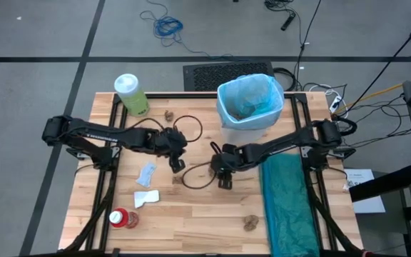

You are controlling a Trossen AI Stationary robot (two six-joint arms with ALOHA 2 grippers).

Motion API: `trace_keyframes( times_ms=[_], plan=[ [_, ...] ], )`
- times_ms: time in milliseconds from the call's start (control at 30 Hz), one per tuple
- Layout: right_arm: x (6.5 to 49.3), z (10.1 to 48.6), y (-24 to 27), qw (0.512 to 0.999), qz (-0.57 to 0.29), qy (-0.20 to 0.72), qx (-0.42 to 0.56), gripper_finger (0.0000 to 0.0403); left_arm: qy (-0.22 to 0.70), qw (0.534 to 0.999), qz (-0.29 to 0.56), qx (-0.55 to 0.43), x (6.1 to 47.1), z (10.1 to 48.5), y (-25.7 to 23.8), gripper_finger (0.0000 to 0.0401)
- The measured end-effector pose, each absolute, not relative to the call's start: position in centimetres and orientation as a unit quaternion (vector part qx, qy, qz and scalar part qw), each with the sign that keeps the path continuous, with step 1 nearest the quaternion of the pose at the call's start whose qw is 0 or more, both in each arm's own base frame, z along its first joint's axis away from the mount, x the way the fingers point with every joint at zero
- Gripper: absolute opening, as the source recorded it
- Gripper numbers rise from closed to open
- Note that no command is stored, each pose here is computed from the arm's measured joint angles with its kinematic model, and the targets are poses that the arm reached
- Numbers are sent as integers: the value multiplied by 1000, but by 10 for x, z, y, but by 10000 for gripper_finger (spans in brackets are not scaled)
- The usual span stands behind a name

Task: Place trash/remove bag and relplace
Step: Put the brown paper trash into the trash bin

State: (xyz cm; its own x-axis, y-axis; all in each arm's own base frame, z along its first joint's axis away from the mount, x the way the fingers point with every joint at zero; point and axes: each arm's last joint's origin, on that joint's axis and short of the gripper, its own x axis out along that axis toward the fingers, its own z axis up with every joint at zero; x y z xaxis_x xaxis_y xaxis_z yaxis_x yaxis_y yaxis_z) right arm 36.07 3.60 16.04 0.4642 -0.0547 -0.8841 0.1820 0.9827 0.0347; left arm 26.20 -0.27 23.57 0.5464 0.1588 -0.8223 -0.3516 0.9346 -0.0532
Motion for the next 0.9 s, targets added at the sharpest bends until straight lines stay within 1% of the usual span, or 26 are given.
trace_keyframes(
  times_ms=[67,133,200,300,333,367,567,700,800,900],
  plan=[
    [364,153,30,850,-77,517,66,177,480,858,146,-107,256,233,-8,0],
    [365,146,26,845,-83,524,67,152,512,840,145,-108,249,229,-15,0],
    [365,142,25,842,-85,529,68,115,530,828,146,-116,244,222,-23,0],
    [365,141,28,841,-83,530,65,39,551,810,135,-145,233,203,-36,0],
    [365,142,30,842,-80,529,63,21,553,808,130,-157,230,196,-39,0],
    [365,144,32,843,-77,528,63,13,544,812,122,-170,230,190,-43,0],
    [357,180,39,869,-53,489,60,4,452,854,83,-243,232,163,-50,0],
    [345,217,40,891,-22,447,73,2,447,855,79,-252,228,151,-49,0],
    [331,252,39,914,-12,399,77,2,449,853,83,-252,230,147,-48,0],
    [312,290,36,939,-15,336,71,1,430,865,83,-245,237,144,-44,0]
  ],
)
